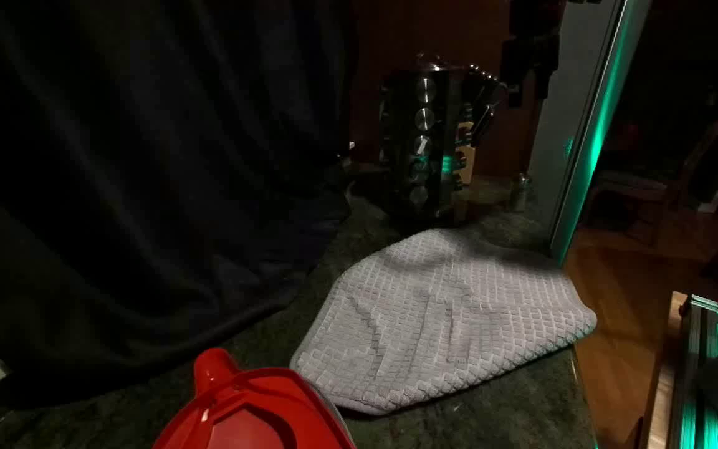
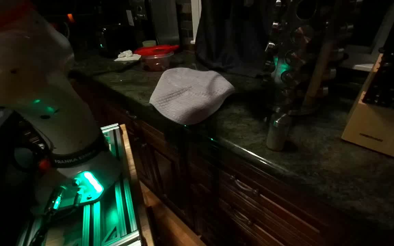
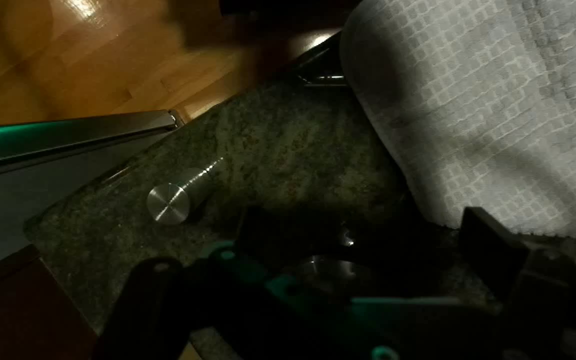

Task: Remove one container from the seasoning rack and put it on the counter

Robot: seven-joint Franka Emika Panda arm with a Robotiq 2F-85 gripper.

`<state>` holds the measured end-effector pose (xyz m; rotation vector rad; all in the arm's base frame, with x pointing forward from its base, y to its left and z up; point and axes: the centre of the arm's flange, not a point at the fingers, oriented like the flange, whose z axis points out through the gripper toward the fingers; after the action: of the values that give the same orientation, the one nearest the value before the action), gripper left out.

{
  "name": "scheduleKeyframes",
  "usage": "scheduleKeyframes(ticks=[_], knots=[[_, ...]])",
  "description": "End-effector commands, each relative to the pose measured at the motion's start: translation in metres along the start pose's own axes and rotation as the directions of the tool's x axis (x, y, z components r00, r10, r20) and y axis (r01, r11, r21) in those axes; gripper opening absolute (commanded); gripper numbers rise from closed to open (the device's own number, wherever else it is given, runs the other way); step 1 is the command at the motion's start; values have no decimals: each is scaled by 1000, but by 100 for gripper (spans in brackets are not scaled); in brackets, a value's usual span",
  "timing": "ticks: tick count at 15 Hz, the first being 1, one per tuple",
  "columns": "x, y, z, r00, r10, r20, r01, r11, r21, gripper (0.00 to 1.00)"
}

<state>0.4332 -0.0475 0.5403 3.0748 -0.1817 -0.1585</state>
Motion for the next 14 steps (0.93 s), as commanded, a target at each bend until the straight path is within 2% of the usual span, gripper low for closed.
scheduleKeyframes(ticks=[1, 8, 14], knots=[[0, 0, 0, 1000, 0, 0, 0, 1000, 0, 100], [0, 0, 0, 1000, 0, 0, 0, 1000, 0, 100], [26, 20, 39, 986, 140, 89, -145, 988, 50, 100]])
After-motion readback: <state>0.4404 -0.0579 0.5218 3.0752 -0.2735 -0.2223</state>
